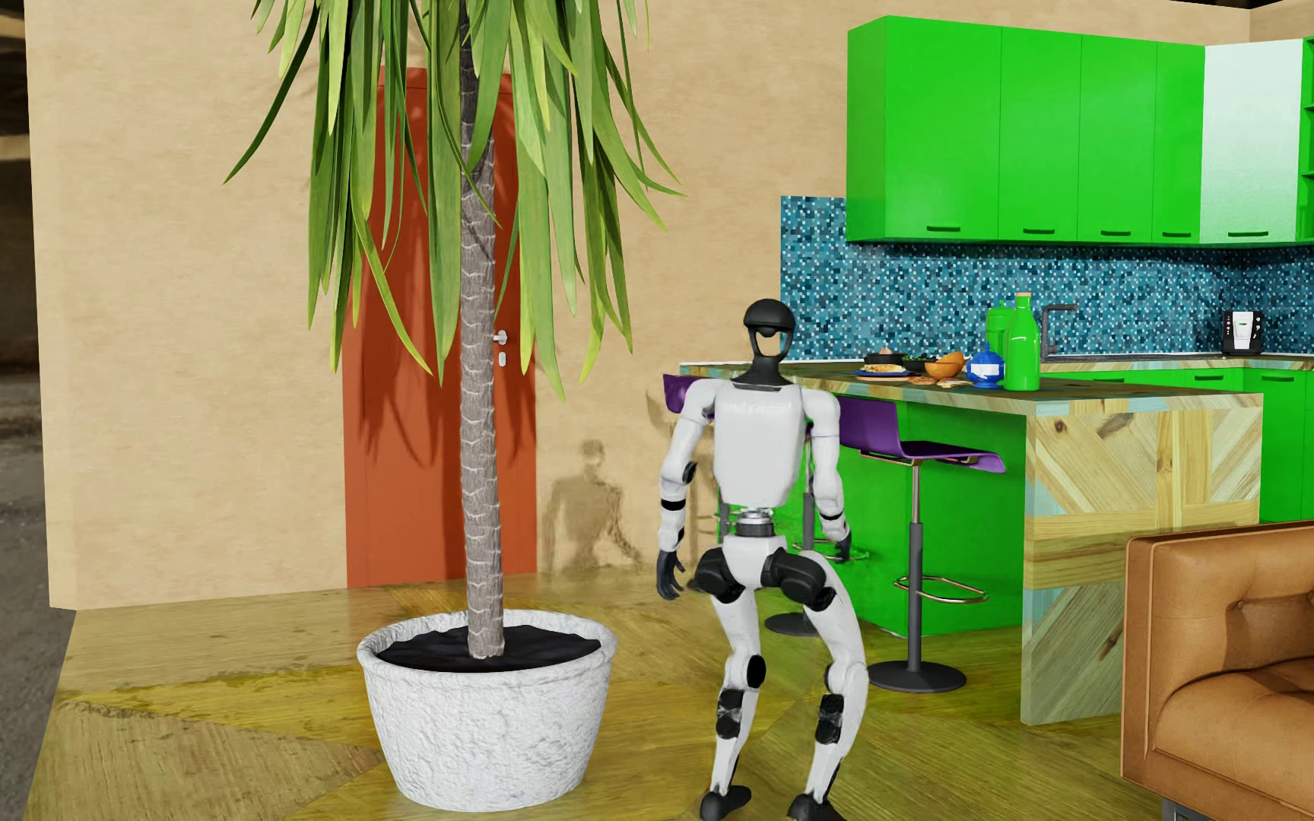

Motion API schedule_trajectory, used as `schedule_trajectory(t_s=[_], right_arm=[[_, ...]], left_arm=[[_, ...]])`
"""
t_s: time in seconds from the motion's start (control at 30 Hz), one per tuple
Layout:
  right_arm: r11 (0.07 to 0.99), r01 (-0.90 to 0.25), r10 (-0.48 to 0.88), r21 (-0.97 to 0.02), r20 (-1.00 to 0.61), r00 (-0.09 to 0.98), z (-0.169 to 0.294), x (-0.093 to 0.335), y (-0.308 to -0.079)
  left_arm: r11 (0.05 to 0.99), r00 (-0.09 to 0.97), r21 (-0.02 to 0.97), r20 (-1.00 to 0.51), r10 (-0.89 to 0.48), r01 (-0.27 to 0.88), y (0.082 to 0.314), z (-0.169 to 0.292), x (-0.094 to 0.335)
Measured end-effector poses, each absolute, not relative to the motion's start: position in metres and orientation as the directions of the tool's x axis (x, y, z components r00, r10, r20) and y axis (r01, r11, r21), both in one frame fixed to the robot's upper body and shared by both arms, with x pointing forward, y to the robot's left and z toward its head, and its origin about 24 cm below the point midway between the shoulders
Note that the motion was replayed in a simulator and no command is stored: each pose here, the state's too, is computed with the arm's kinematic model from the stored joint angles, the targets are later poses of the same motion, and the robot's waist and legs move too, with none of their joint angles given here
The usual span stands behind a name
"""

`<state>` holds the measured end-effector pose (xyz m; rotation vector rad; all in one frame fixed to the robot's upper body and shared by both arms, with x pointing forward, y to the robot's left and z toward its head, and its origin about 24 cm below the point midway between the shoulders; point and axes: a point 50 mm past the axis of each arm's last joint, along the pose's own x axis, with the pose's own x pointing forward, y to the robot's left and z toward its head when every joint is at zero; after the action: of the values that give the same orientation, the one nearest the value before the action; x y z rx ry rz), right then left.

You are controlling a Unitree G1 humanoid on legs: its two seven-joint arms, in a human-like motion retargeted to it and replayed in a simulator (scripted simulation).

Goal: Circle the plant

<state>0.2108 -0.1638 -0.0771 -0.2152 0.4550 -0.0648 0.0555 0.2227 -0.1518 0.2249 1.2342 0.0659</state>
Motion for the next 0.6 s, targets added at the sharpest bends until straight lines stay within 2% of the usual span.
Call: schedule_trajectory(t_s=[0.03,0.07,0.1,0.13,0.17,0.2,0.27,0.33,0.37,0.4,0.43,0.47,0.53,0.57,0.6], right_arm=[[0.977,-0.002,-0.100,-0.214,-0.462,0.881,-0.087,0.190,-0.169],[0.970,-0.031,-0.106,-0.243,-0.531,0.841,-0.099,0.163,-0.186],[0.964,-0.041,-0.139,-0.264,-0.629,0.765,-0.115,0.131,-0.205],[0.953,-0.073,-0.162,-0.293,-0.702,0.693,-0.123,0.109,-0.223],[0.940,-0.090,-0.192,-0.328,-0.731,0.655,-0.124,0.110,-0.239],[0.941,-0.045,-0.220,-0.336,-0.706,0.673,-0.118,0.128,-0.240],[0.951,0.040,-0.222,-0.306,-0.590,0.776,-0.095,0.174,-0.220],[0.969,0.060,-0.161,-0.239,-0.429,0.889,-0.066,0.222,-0.188],[0.983,0.060,-0.124,-0.176,-0.379,0.917,-0.060,0.236,-0.168],[0.986,0.009,-0.076,-0.166,-0.400,0.914,-0.070,0.224,-0.158],[0.982,-0.046,-0.043,-0.182,-0.456,0.889,-0.084,0.199,-0.161],[0.975,-0.049,-0.087,-0.217,-0.575,0.814,-0.107,0.157,-0.186],[0.958,-0.088,-0.157,-0.274,-0.754,0.637,-0.127,0.099,-0.221],[0.957,-0.079,-0.185,-0.278,-0.800,0.571,-0.132,0.079,-0.229],[0.950,-0.070,-0.213,-0.305,-0.794,0.569,-0.131,0.085,-0.239]], left_arm=[[0.977,0.340,0.215,-0.918,0.202,0.000,0.220,-0.150,0.058],[0.975,0.376,0.212,-0.900,0.221,-0.064,0.214,-0.147,0.067],[0.978,0.477,0.194,-0.855,0.204,-0.072,0.204,-0.138,0.100],[0.987,0.575,0.130,-0.803,0.158,-0.090,0.185,-0.128,0.128],[0.998,0.605,0.066,-0.794,0.059,-0.010,0.168,-0.129,0.133],[0.999,0.590,0.036,-0.807,0.031,-0.004,0.182,-0.133,0.121],[0.999,0.559,0.016,-0.829,0.030,-0.030,0.208,-0.134,0.096],[0.998,0.506,0.039,-0.861,0.054,-0.040,0.203,-0.138,0.079],[0.995,0.422,0.104,-0.902,0.091,0.006,0.207,-0.146,0.057],[0.988,0.345,0.154,-0.928,0.138,0.020,0.208,-0.154,0.042],[0.979,0.333,0.202,-0.923,0.194,-0.013,0.215,-0.153,0.043],[0.973,0.403,0.224,-0.886,0.229,-0.060,0.218,-0.145,0.072],[0.977,0.550,0.209,-0.812,0.194,-0.037,0.207,-0.129,0.126],[0.981,0.631,0.193,-0.758,0.164,-0.024,0.203,-0.115,0.159],[0.990,0.669,0.142,-0.737,0.101,0.006,0.190,-0.112,0.167]])
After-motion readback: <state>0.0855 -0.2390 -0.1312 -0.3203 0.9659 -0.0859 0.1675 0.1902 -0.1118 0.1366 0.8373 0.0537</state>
